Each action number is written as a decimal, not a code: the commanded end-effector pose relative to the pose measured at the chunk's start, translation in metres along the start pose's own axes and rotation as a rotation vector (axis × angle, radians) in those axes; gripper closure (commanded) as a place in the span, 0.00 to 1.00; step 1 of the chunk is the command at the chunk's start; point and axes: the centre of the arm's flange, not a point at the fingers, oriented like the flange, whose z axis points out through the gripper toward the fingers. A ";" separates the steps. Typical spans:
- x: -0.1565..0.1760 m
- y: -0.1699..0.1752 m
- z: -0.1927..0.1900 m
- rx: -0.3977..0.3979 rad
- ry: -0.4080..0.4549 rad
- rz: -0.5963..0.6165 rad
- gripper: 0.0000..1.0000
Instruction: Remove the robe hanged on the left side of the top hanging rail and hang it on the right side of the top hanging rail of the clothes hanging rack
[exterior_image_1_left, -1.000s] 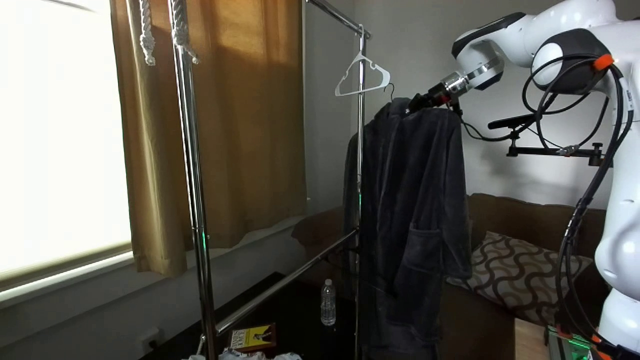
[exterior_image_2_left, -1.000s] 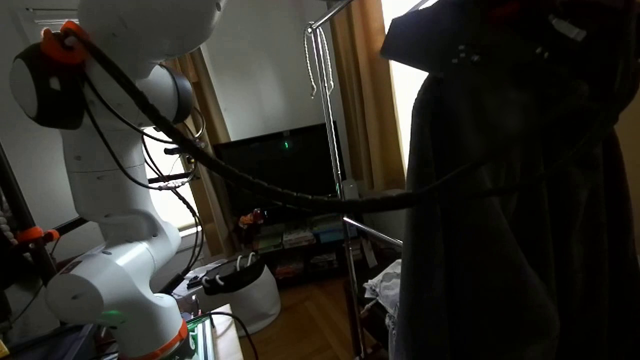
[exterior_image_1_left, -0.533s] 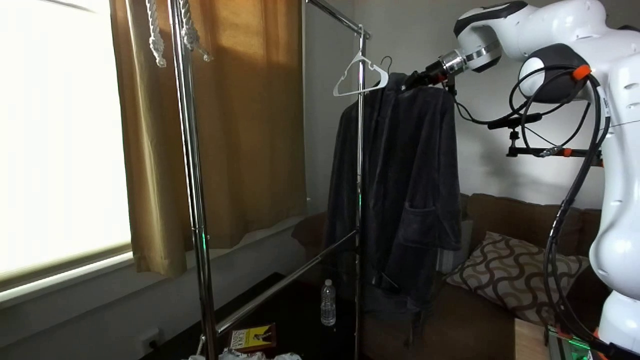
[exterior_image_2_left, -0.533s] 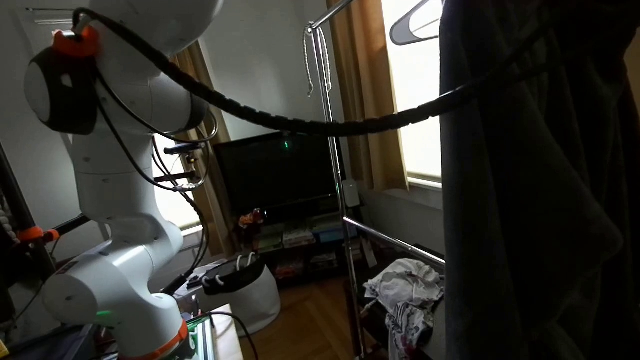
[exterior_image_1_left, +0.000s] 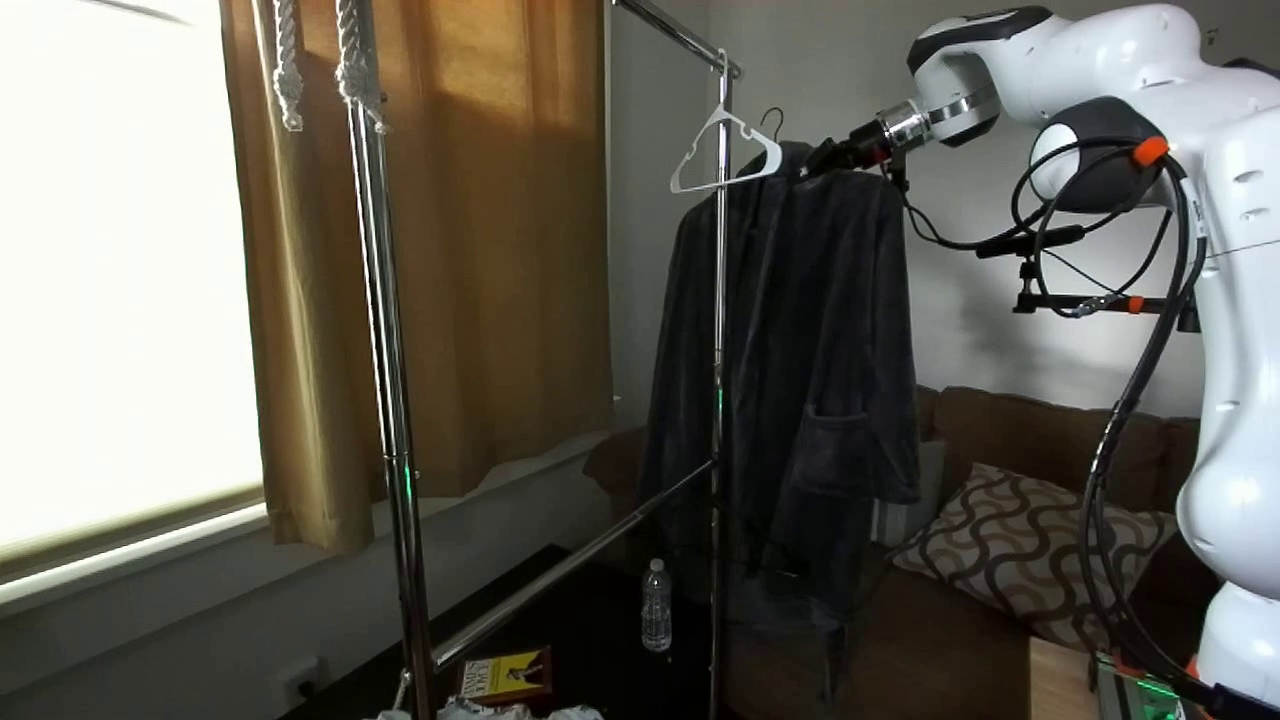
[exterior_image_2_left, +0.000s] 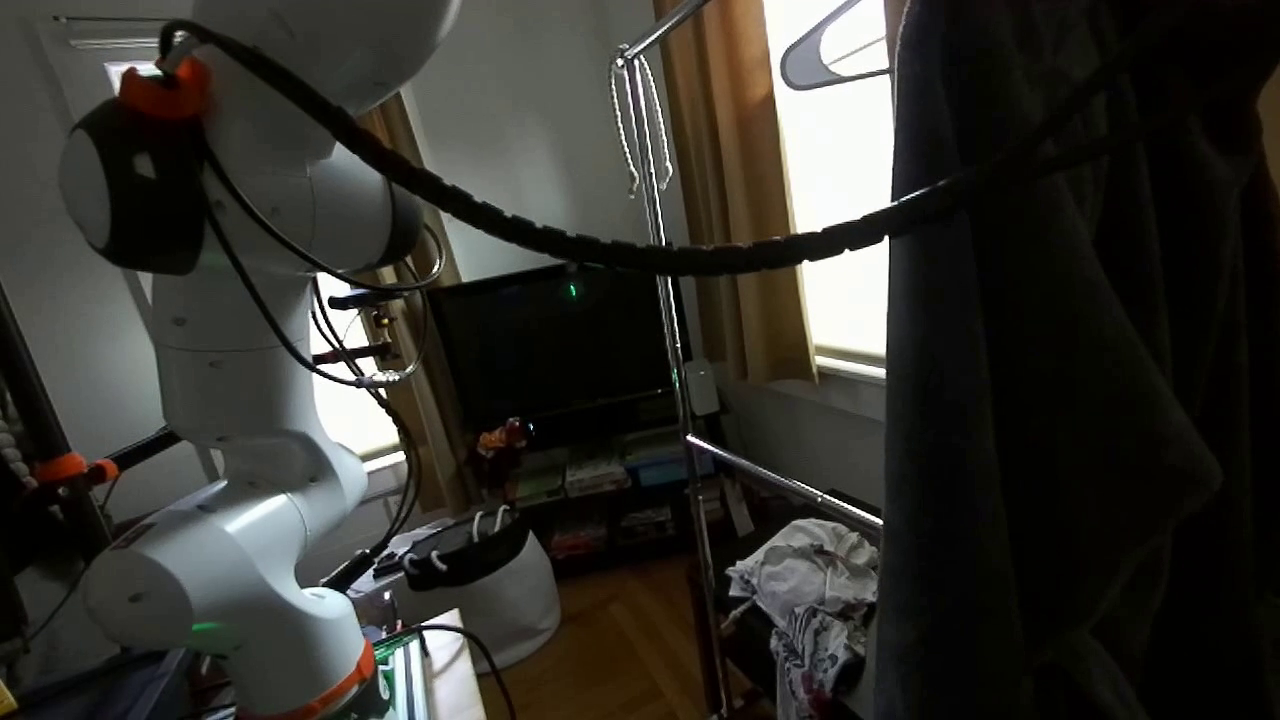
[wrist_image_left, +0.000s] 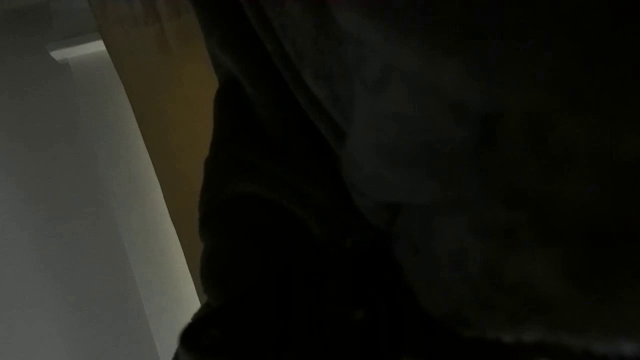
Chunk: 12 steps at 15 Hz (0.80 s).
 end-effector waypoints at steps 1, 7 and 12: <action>0.027 -0.016 -0.028 0.042 0.102 -0.033 0.98; 0.052 -0.059 -0.037 0.052 0.171 -0.142 0.98; 0.083 -0.097 -0.029 0.050 0.182 -0.218 0.98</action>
